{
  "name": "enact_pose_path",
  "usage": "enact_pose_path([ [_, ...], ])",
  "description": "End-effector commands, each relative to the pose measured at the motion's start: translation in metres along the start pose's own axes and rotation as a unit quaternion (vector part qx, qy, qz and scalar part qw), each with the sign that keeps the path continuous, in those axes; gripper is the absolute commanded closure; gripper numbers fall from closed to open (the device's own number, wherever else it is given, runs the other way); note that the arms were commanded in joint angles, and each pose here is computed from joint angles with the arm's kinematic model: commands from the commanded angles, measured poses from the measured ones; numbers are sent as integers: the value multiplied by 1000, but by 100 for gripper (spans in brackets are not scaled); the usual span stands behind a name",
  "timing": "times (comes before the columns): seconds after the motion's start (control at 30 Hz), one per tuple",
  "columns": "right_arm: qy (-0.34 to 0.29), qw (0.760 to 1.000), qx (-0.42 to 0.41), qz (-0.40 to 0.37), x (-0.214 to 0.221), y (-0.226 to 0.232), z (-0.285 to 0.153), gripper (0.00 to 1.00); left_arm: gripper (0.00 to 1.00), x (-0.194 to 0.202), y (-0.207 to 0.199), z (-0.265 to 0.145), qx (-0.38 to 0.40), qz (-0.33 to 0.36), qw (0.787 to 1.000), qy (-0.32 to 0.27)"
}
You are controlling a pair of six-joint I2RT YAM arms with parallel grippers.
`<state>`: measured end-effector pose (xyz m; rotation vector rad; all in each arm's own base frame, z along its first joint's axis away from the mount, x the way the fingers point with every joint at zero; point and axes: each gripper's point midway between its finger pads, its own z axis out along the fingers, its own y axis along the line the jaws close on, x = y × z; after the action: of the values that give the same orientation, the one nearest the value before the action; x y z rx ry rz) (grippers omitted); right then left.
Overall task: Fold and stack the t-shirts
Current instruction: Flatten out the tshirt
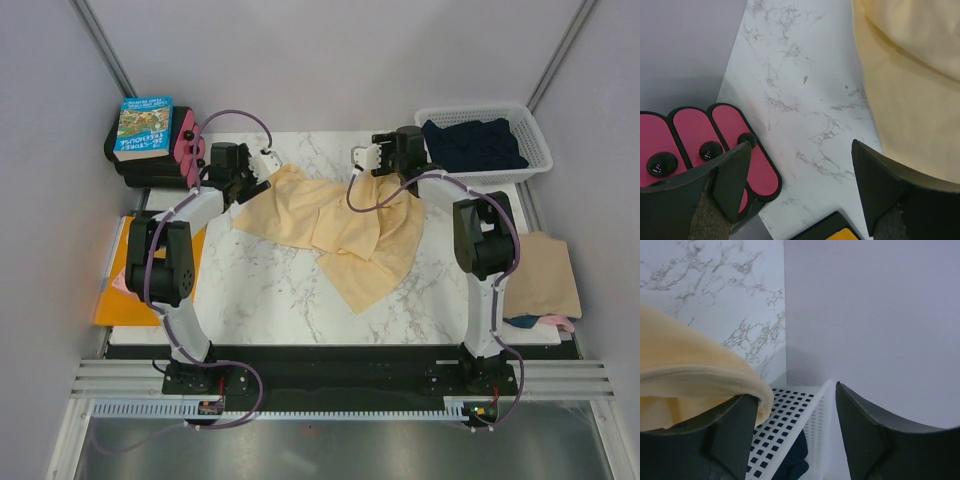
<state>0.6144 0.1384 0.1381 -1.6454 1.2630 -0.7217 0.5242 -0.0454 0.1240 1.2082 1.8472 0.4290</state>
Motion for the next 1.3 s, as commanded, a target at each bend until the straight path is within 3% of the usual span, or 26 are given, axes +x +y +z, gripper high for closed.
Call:
enact_pose_path([
  [0.0,-26,992,38,119,-16,-77,-40,29,12,2,19,-3,-46,-36,998,23],
  [0.17,-124,969,-119,179,-81,-40,-106,33,11,10,-3,-9,-22,-32,999,24],
  [0.23,-165,955,-197,147,-108,-9,-139,35,11,5,-13,-12,-1,-12,1000,1],
  [0.37,-182,929,-313,74,-120,82,-184,35,9,12,-48,-12,50,32,998,-17],
  [0.47,-175,922,-345,33,-114,115,-201,35,7,11,-55,-8,57,71,995,-33],
  [0.57,-127,931,-338,58,-102,115,-192,37,7,16,-63,-5,66,108,991,-38],
  [0.73,-161,908,-379,78,-114,120,-213,36,7,17,-83,-9,90,180,977,-63],
  [1.07,-228,870,-433,69,-157,153,-253,33,7,25,-97,-17,108,187,974,-60],
  [1.27,-252,866,-424,86,-183,160,-244,34,7,35,-102,-15,112,182,976,-43],
])
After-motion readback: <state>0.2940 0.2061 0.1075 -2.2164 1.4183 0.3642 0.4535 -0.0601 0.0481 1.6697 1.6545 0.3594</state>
